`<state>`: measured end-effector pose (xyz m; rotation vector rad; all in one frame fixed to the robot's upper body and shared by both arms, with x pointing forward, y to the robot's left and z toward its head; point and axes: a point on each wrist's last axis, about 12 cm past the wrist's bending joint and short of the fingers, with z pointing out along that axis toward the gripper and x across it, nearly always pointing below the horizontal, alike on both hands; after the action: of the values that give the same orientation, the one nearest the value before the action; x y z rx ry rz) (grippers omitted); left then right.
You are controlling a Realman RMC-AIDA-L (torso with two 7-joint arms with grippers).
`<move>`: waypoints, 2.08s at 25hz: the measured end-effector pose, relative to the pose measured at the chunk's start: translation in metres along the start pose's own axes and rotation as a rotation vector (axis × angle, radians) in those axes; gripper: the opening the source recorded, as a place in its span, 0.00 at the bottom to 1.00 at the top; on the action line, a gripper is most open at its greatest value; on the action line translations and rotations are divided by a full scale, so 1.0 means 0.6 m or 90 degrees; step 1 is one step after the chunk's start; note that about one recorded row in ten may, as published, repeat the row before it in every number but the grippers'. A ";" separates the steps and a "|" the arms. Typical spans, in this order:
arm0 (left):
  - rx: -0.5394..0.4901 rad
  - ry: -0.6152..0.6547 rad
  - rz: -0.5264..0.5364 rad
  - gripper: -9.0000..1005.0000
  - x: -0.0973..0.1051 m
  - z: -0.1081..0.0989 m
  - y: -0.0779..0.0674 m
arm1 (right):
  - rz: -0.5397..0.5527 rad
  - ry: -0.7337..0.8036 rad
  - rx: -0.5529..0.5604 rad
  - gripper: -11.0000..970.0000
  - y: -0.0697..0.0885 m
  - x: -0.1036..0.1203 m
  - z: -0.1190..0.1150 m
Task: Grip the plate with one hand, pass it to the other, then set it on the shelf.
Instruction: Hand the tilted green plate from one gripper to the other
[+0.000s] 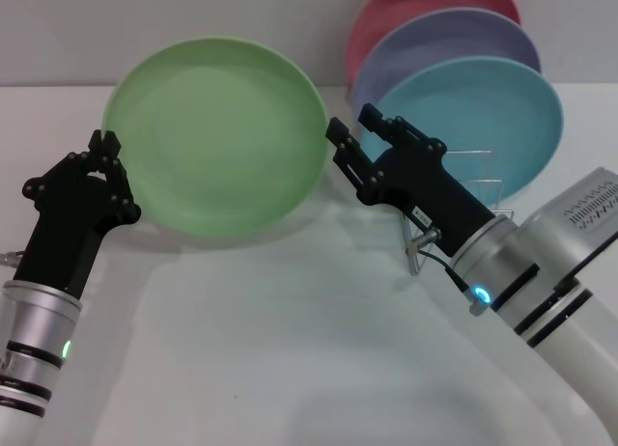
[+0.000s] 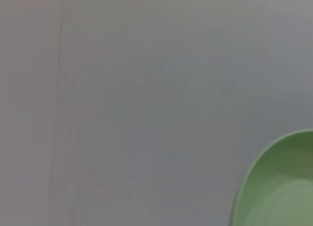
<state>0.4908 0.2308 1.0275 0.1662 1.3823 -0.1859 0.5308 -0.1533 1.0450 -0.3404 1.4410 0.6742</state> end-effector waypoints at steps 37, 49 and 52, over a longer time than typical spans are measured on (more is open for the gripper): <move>-0.004 -0.007 -0.001 0.04 -0.003 0.006 0.001 | -0.082 0.028 -0.011 0.48 0.007 0.003 0.023; -0.013 -0.011 -0.001 0.04 -0.005 0.007 0.005 | -0.083 0.028 -0.013 0.48 0.008 0.002 0.024; -0.013 -0.011 -0.001 0.04 -0.005 0.007 0.005 | -0.083 0.027 -0.013 0.48 0.008 0.002 0.025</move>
<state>0.4951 0.2328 1.0310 0.1468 1.3669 -0.1742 0.5397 -0.1404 1.0467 -0.4638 1.4396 0.5791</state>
